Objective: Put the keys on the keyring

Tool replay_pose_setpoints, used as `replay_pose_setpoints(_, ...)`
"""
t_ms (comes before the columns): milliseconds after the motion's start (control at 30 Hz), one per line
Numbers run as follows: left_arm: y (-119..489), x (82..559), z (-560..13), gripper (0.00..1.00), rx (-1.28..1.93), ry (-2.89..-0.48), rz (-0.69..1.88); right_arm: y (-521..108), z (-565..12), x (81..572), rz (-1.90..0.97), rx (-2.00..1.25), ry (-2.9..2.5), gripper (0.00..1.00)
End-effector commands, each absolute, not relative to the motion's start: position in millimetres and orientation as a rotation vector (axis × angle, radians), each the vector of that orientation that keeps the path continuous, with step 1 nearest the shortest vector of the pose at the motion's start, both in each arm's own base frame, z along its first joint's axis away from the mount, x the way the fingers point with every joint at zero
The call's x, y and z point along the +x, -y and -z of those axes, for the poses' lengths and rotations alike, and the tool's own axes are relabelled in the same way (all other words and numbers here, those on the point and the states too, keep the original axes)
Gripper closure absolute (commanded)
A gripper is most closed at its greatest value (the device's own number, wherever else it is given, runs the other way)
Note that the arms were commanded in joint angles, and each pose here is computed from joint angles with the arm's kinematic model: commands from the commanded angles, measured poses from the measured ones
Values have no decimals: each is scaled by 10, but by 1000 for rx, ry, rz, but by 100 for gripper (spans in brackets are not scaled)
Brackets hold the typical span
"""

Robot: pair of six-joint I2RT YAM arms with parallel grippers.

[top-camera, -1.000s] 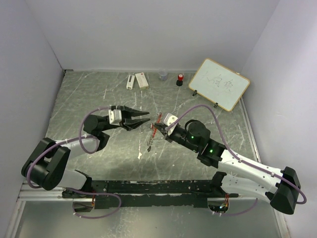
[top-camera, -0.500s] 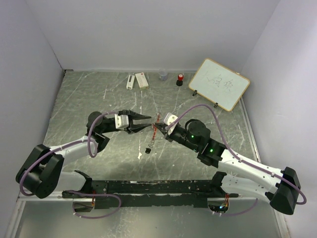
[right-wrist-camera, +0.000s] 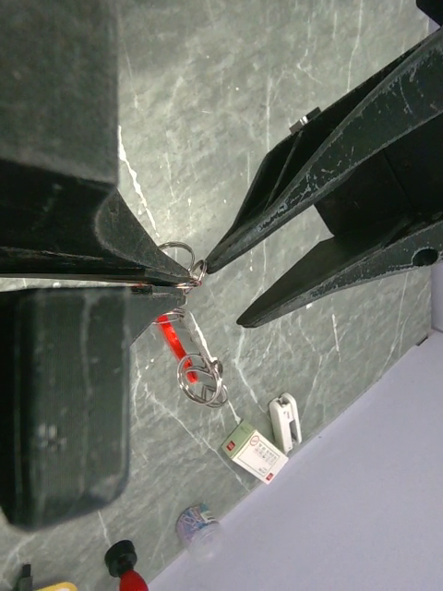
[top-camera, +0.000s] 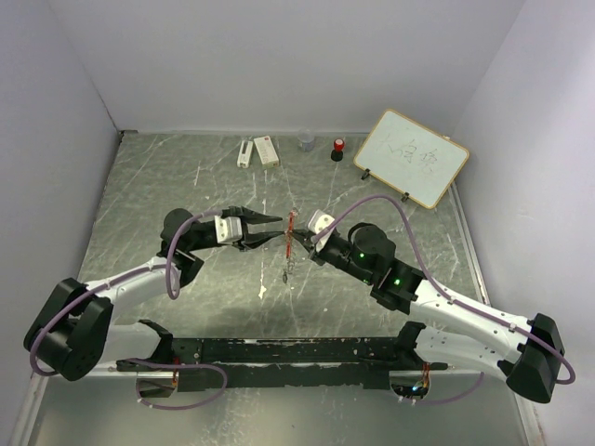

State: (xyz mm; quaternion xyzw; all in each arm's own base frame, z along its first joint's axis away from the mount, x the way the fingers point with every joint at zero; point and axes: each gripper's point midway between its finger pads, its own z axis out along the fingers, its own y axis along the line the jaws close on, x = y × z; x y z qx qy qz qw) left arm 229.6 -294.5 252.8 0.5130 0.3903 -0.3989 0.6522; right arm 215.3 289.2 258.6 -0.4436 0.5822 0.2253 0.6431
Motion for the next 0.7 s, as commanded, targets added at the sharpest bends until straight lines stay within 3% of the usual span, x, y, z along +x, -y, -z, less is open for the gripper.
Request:
replay_pose_setpoints(0,2946,2273,-2554,56,1185,-869,882,-2846,-2892,2212,-500,-942,-1260,100)
replay_pose_setpoints(667,2965,2281,-2603,56,1198,-855,880,-2944,-2798,2212,-529,-988,-1264,100)
